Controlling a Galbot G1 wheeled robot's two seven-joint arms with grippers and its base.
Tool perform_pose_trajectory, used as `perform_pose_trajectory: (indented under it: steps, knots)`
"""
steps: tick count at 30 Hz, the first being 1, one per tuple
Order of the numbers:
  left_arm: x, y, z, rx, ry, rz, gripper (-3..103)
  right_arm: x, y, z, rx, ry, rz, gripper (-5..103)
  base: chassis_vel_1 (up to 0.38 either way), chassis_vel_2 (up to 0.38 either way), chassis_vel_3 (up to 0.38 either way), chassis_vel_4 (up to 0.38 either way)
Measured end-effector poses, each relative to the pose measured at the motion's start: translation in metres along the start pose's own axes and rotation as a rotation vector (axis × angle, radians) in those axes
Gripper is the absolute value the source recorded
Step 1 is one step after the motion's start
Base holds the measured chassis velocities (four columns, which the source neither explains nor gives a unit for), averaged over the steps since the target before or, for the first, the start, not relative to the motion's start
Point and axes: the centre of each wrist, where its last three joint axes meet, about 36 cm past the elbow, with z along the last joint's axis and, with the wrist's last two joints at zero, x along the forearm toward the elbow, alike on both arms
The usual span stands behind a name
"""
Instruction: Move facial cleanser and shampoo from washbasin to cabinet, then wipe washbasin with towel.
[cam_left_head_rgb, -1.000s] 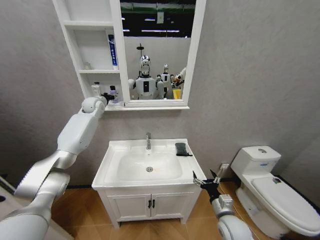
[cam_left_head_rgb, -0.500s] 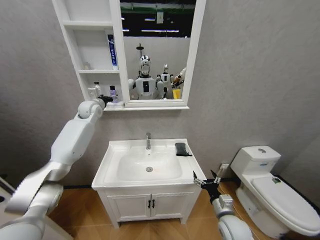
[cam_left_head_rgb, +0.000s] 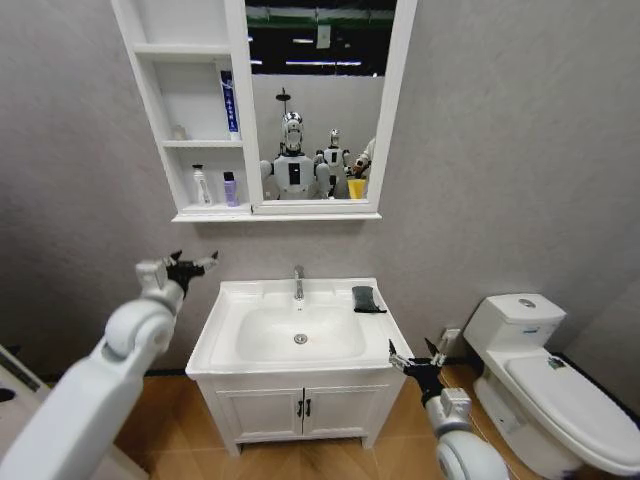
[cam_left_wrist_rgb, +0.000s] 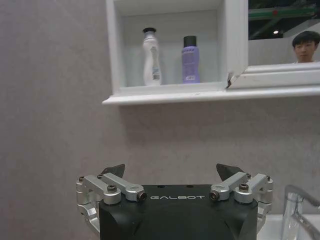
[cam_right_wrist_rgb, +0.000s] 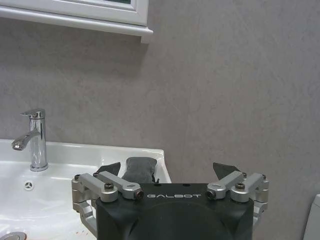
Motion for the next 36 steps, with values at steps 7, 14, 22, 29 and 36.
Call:
perform_pose_trajectory:
  steps: [7, 14, 22, 29, 36]
  knots:
    - [0.118, 0.027, 0.048, -0.023, 0.021, -0.103, 100, 0.010, 0.007, -0.012, 0.005, -0.014, -0.012, 100, 0.000, 0.000, 0.000, 0.000]
    - [0.159, 0.013, 0.048, 0.026, 0.033, -0.121, 100, 0.012, 0.010, -0.018, 0.001, -0.031, -0.007, 100, 0.000, 0.000, 0.000, 0.000]
    - [0.160, 0.010, 0.049, 0.037, 0.032, -0.122, 100, 0.019, 0.006, -0.031, -0.008, -0.064, 0.003, 100, 0.000, 0.000, 0.000, 0.000]
    - [0.158, 0.010, 0.049, 0.039, 0.031, -0.121, 100, 0.017, 0.003, -0.039, -0.015, -0.062, -0.008, 100, 0.000, 0.000, 0.000, 0.000]
    - [0.157, 0.010, 0.050, 0.042, 0.033, -0.120, 100, 0.011, 0.006, -0.036, -0.017, -0.051, -0.031, 100, -0.050, 0.037, 0.048, -0.042]
